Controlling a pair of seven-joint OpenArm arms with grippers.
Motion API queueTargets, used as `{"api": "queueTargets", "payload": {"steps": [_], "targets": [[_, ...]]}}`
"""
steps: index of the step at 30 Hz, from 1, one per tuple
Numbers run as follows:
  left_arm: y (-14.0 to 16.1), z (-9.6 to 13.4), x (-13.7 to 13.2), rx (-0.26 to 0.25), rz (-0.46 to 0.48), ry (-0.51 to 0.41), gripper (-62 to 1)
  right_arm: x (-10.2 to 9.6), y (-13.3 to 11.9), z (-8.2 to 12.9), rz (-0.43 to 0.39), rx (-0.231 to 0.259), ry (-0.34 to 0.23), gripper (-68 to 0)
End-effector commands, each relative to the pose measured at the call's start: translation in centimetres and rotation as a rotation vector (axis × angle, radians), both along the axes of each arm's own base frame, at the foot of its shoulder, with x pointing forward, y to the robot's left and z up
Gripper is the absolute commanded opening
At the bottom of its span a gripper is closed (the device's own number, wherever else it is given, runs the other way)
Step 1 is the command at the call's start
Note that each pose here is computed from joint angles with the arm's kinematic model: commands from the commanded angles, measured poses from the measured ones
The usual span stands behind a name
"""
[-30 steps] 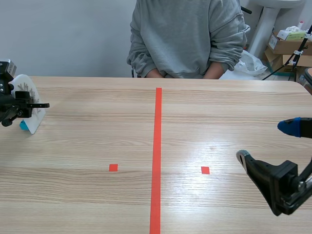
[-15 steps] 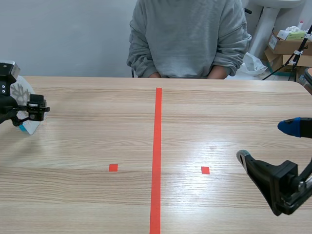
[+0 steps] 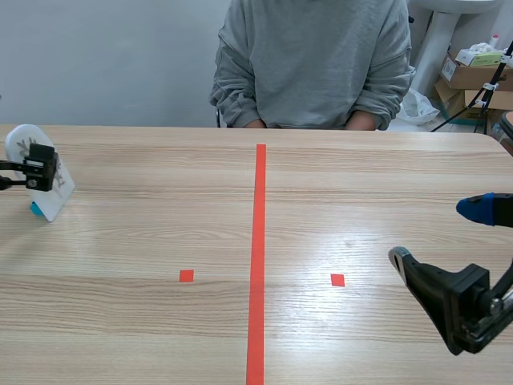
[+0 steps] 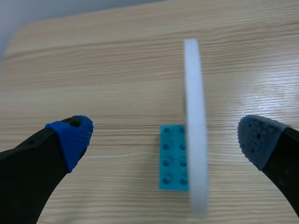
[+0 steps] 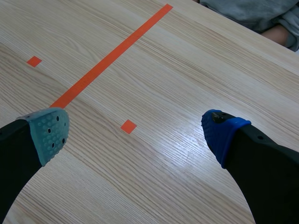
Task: Do the leaf sorting experiment
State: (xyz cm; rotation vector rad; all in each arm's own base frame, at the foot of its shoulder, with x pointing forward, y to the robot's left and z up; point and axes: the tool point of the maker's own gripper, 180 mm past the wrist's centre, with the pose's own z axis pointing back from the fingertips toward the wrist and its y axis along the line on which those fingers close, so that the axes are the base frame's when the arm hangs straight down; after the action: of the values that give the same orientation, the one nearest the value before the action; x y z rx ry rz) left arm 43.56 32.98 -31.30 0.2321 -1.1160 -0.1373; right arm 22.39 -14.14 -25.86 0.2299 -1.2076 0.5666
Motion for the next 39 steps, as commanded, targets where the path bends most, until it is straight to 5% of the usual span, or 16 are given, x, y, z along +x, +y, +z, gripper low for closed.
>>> {"api": "queueTargets", "payload": {"steps": [1, 6, 10, 18, 27, 39], "targets": [[-0.2, 2.4, 0.1, 0.036, -0.046, -0.054, 1.4, 0.5, -0.2, 0.7, 0.001, 0.001, -0.026, -9.8], [-4.5, 5.6, -1.9, 0.116, -0.237, -0.087, 1.4, 0.5, -0.2, 0.7, 0.001, 0.001, -0.026, -9.8], [-11.0, 7.6, -5.6, 0.141, -0.441, -0.131, 1.4, 0.5, -0.2, 0.7, 0.001, 0.001, -0.026, -9.8], [-22.1, 7.6, -15.9, 0.027, -0.724, -0.113, 1.4, 0.5, -0.2, 0.7, 0.001, 0.001, -0.027, -9.7], [-25.4, 7.9, -22.7, -0.097, -0.78, -0.041, 1.4, 0.5, -0.2, 0.7, 0.001, 0.001, -0.026, -9.7], [-25.3, 7.4, -24.9, -0.137, -0.755, 0.021, 1.4, 0.5, -0.2, 0.7, 0.0, 0.0, -0.025, -9.7]]}}
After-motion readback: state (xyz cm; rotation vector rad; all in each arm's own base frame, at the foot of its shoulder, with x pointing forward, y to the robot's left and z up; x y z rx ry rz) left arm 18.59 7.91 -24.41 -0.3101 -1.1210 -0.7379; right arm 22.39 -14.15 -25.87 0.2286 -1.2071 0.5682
